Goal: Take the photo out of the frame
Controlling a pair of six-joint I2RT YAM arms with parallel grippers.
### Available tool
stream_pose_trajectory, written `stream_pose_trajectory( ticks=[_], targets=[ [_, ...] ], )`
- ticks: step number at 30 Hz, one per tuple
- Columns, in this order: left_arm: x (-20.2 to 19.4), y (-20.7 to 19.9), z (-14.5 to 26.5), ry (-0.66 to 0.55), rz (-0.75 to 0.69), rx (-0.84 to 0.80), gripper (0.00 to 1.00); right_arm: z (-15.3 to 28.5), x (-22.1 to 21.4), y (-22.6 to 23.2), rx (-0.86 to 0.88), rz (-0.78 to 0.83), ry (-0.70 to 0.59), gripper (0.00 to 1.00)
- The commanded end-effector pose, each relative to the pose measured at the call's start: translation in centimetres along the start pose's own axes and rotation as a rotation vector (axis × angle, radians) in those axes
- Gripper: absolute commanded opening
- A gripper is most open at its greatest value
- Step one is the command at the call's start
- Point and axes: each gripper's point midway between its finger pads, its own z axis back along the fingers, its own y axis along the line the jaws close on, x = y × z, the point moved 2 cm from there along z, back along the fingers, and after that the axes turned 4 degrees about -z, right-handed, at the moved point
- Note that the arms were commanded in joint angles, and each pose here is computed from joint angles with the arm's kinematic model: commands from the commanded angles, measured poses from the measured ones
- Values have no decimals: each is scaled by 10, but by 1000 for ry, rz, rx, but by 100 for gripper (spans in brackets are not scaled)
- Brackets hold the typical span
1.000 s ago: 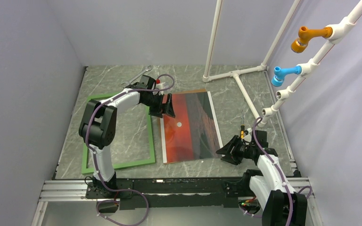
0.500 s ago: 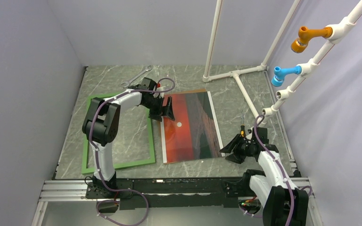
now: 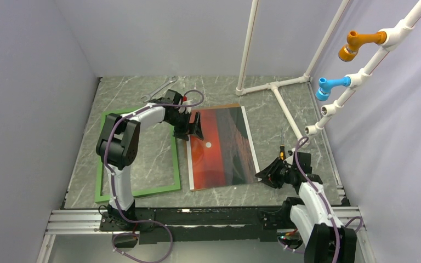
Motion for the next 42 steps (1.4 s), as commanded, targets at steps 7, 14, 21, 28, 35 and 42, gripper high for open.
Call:
stream_pose_trajectory(
  ticks=[7,14,21,28,35,42],
  targets=[
    [4,0,-1,-3,-21,4,98,4,13,24,107,39,-68,25],
    [4,-1,-2,-1,-21,0,98,1,23,32,149,56,-104,20],
    [3,1,-2,1,-21,3,98,-5,26,32,178,34,-108,15],
    [3,1,-2,3,-20,5,98,-9,27,33,211,18,-124,9],
    [4,-1,-1,-3,-26,-4,99,-5,22,36,234,35,-107,6],
    [3,-2,-2,-2,-23,-12,99,2,17,46,334,13,-116,7]
  ],
)
